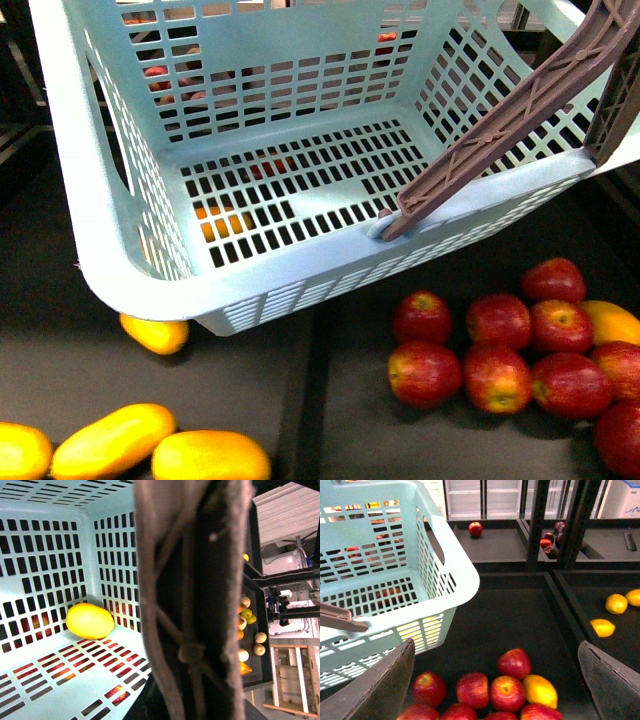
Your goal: Pick lemon and mango into basket
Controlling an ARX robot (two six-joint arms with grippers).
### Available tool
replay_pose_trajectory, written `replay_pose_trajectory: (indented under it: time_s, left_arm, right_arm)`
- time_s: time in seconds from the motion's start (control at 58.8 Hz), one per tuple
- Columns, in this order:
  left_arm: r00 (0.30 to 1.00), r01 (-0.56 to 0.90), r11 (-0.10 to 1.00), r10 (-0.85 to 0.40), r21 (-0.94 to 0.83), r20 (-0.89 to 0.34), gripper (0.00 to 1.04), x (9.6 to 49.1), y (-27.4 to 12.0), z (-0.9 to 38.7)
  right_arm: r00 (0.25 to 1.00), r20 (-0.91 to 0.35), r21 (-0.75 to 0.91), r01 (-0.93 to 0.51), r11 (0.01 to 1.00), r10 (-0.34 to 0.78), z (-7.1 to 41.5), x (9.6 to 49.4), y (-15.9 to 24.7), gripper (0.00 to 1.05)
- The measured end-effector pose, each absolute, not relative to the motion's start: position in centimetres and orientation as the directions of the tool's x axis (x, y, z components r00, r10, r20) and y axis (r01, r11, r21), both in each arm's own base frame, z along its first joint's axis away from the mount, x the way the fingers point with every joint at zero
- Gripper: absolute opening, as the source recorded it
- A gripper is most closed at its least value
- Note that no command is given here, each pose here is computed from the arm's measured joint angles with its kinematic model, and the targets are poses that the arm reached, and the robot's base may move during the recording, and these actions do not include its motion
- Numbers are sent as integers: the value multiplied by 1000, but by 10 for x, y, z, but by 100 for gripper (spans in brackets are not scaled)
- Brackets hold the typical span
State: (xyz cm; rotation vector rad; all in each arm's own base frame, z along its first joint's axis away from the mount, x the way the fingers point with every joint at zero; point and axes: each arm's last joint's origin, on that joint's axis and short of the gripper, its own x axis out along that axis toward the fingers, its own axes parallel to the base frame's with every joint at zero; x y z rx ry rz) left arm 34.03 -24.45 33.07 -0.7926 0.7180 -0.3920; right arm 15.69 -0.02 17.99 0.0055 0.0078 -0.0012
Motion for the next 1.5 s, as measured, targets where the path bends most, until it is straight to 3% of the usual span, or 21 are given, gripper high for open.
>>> replay_pose_trajectory:
  time_s: [1.037,1.071,1.139,1.207,1.496]
  left_arm:
    - [728,44,667,-531,-744,-433,5,345,-238,331]
    - [727,45,666,-533,-745,-433,5,345,-238,331]
    - [719,46,659,-544,-751,-433,5,344,-239,331]
    - [708,53,654,-557,-754,-433,5,341,-243,331]
    - [690,65,645,-581,-762,-433,5,339,-247,331]
  right_arm:
    - [1000,-9,5,-6,1000,6,179,157,0,96]
    - [997,-65,42,42,998,-39,179,159,1,96]
    - [936,-296,120,235,965,-191,186,170,-4,96]
    - [863,-446,164,341,926,-239,190,180,-10,96]
    - [743,-613,361,566,741,-269,191,254,-48,96]
